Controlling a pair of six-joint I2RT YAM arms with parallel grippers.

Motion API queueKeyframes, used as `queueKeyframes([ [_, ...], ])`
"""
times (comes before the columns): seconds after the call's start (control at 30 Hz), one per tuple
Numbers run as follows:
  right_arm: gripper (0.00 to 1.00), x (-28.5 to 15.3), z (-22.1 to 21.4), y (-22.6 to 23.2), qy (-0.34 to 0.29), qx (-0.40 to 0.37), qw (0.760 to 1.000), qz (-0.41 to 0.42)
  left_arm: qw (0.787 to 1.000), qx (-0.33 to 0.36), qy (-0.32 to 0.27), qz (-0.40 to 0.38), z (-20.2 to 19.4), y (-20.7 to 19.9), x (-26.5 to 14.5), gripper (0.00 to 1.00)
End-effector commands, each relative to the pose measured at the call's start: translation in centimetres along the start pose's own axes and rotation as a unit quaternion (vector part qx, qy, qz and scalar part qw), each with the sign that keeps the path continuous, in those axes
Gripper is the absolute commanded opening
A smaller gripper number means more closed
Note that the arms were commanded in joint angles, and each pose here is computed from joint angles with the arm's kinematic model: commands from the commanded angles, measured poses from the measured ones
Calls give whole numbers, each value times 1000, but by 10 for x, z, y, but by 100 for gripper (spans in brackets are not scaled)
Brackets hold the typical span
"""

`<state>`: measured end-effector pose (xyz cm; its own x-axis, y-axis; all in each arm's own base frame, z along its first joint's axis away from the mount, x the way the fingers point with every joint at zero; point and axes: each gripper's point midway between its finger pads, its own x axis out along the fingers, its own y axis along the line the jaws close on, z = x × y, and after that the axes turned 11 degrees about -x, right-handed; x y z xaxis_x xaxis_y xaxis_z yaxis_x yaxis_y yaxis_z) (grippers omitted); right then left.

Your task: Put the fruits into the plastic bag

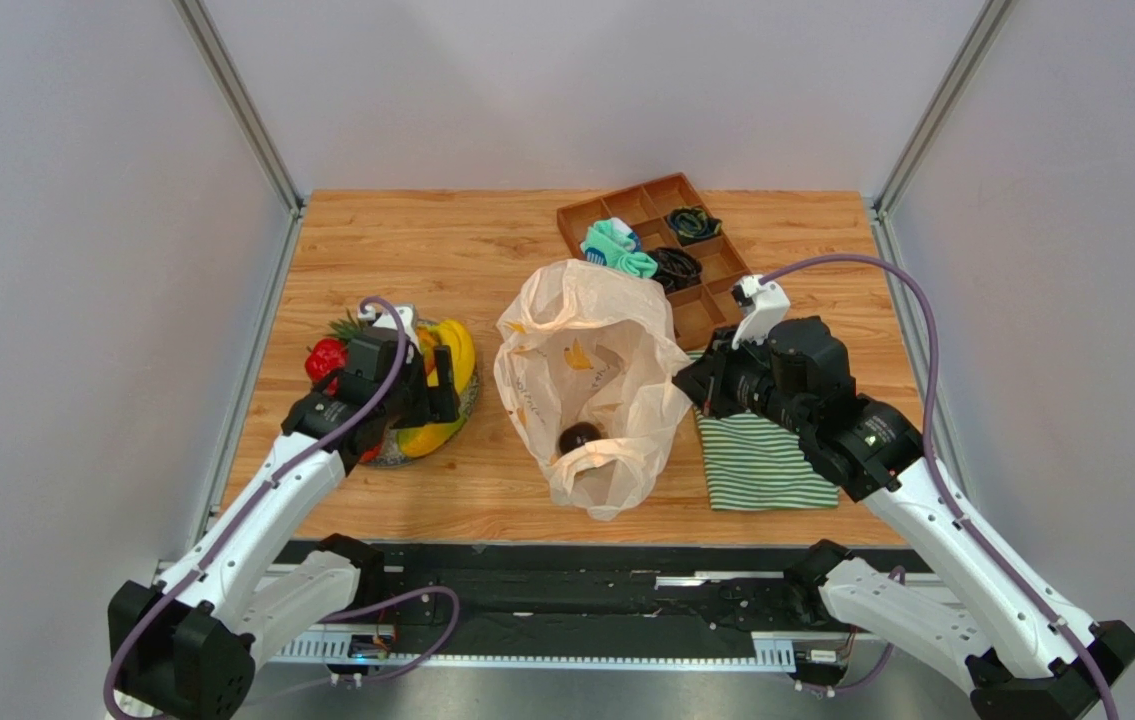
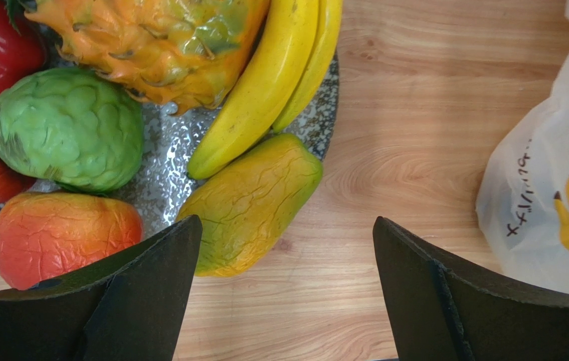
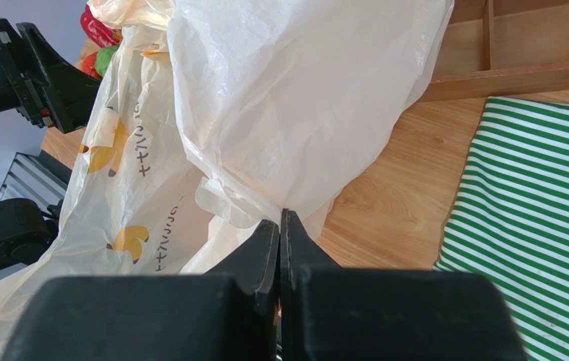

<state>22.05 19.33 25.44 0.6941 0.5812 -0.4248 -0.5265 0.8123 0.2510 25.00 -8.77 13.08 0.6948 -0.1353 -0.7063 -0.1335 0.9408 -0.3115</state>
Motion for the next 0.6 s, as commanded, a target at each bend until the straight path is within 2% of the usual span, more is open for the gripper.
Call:
queueKeyframes([
  [0.0, 0, -5, 17, 7, -33, -8, 999, 15, 1000, -7, 2, 25, -4, 10, 3, 93],
  [0.17, 0, -6, 16, 7, -33, -10, 999, 15, 999, 1, 33, 44, -13, 15, 14, 94],
  [0.57, 0, -8, 16, 7, -36, -14, 999, 15, 996, 18, 45, 78, -16, 24, 31, 95],
])
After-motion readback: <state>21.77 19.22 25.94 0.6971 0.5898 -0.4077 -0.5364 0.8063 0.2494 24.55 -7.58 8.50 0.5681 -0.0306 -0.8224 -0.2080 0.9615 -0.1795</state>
